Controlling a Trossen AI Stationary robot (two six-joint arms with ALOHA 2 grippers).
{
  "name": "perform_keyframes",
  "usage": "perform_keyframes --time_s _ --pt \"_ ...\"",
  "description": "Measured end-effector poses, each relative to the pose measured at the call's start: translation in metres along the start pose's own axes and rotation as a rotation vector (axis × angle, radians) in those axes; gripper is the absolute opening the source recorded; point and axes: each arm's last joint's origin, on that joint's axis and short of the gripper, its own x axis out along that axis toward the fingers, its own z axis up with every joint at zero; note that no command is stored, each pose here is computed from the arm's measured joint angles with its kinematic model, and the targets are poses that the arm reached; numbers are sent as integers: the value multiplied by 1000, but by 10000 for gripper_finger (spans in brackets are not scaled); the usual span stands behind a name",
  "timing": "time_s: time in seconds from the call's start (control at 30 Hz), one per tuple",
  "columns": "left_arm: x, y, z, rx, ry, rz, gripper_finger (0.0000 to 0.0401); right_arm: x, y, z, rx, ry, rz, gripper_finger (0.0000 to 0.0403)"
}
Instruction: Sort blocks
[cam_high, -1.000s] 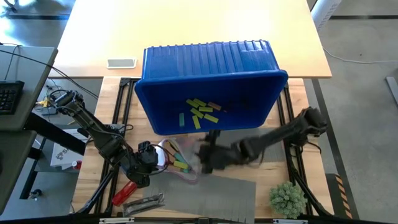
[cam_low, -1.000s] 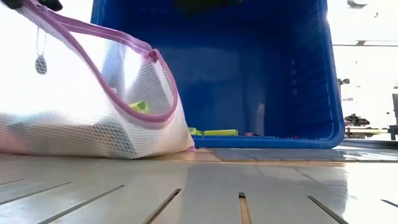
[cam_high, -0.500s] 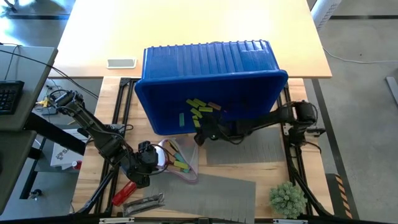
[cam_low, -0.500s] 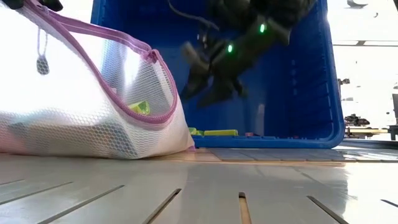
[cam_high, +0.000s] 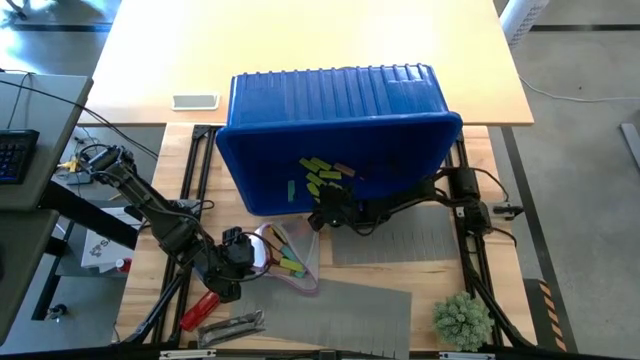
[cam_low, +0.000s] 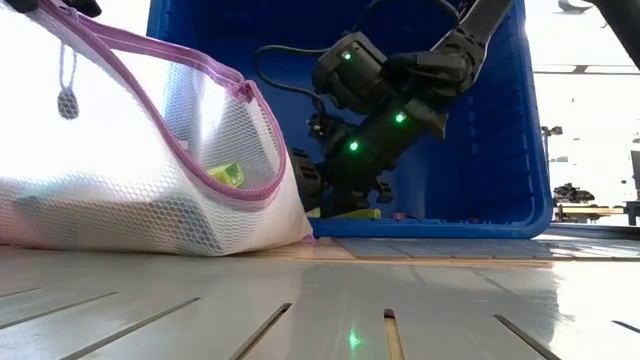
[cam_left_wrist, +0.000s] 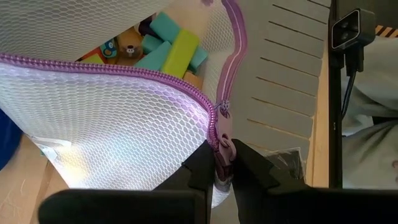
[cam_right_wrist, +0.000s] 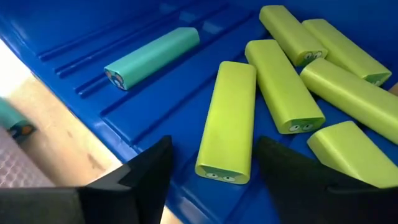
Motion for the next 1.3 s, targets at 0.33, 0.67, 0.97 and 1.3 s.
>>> perform_keyframes --time_s 0.33,0.67,0.97,1.3 --pt "0 0 0 -2 -3 -3 24 6 -7 3 -105 -1 -22 82" --pt "0 0 0 -2 -4 -4 24 -62 29 44 -265 -165 85 82" --pt "0 -1 0 -2 -5 -5 24 -162 106 29 -276 -420 580 82" --pt "0 -1 1 -3 -7 -8 24 -156 131 -27 -3 -304 621 82"
